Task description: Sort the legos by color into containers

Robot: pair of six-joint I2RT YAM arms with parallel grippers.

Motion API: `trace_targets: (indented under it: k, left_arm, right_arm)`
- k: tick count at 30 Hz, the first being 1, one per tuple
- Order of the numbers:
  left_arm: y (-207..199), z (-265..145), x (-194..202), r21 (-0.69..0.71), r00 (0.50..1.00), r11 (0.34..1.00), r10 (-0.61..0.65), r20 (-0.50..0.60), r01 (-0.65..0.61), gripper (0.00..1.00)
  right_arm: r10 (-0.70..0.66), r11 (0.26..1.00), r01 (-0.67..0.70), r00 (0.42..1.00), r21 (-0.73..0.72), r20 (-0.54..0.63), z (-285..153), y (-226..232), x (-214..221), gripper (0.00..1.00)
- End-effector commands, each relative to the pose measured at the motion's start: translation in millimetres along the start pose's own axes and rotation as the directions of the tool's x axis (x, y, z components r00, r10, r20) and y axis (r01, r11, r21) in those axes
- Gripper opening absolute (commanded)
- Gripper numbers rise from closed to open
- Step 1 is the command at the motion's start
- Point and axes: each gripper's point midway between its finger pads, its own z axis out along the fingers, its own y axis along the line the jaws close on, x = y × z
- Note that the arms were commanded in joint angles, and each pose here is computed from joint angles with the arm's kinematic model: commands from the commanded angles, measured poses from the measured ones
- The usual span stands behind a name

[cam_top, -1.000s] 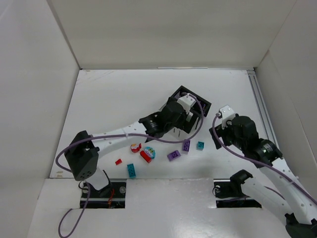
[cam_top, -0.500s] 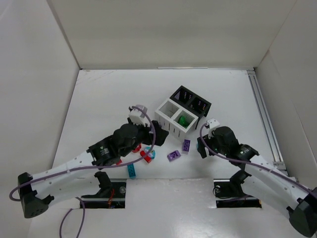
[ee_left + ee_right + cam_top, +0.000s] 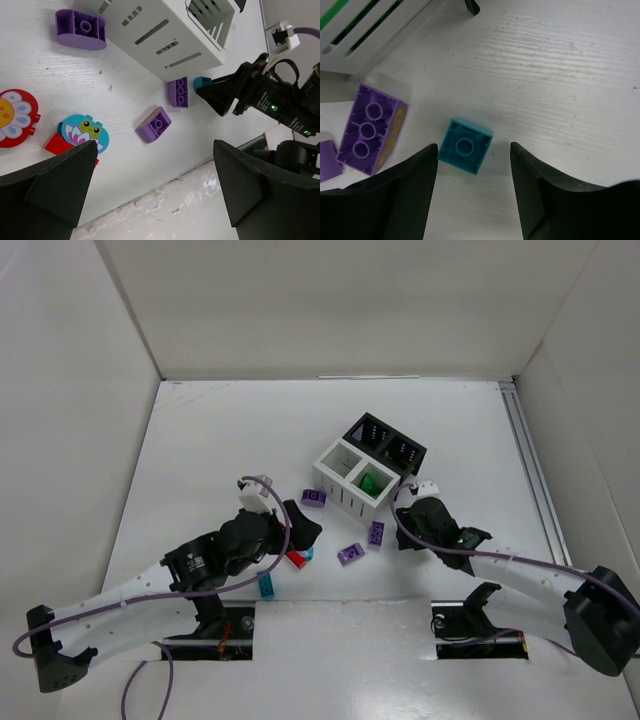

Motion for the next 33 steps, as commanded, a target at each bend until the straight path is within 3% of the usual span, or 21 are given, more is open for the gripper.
trace_targets:
  k: [1,3,7,11,15,18,22,29,33]
  left_arm:
    - [1.0,-2.4,-4.4,-0.004,0.999,0.999,-0.037,0.027,0.037,1.0]
    - [7.1,-1.2,-1.7,-0.025,0.999,0.999,-0.03,0.026,0.031,1.0]
    - [10.1,-2.9,-2.5,-0.037,0.998,0.998,-0.047,0.032,0.048,1.0]
    - [13.5,-6.3,-5.4,-0.048,0.996,0.996,-0.072,0.049,0.074,1.0]
    - [18.9,-7.9,-7.8,-0.071,0.994,0.993,-0.09,0.068,0.095,1.0]
    - [25.2,-8.1,-7.4,-0.101,0.99,0.987,-0.12,0.078,0.127,1.0]
    - [39.2,-6.4,1.2,-0.192,0.986,0.968,-0.155,0.058,0.164,1.0]
    - [51.5,-8.3,8.7,-0.317,0.969,0.916,-0.242,0.049,0.245,1.0]
    - [55.7,-10.8,14.1,-0.353,0.956,0.89,-0.291,0.045,0.288,1.0]
  right_arm:
    - [0.054,0.999,-0.054,0.996,-0.003,0.064,8.6,5.9,-13.3,0.64]
    - [0.044,0.999,-0.044,0.999,-0.006,0.027,14.1,7.7,-4.4,0.63]
    - [0.028,0.999,-0.028,1.0,-0.016,-0.01,19.9,12.7,3.2,0.37]
    - [-0.009,0.999,0.009,1.0,-0.043,0.007,14.8,16.8,-5.8,0.26]
    - [-0.058,0.996,0.061,0.997,-0.065,0.051,-10.9,19.9,-30.0,0.23]
    - [-0.109,0.989,0.122,0.983,-0.085,0.145,-42.4,23.7,-66.9,0.24]
    - [-0.212,0.946,0.279,0.918,-0.167,0.335,-85.8,50.9,-130.8,0.26]
    - [-0.401,0.838,0.518,0.798,-0.172,0.451,-92.5,107.6,-215.6,0.26]
    - [-0.463,0.8,0.576,0.769,-0.164,0.44,-61.7,136.9,-241.0,0.26]
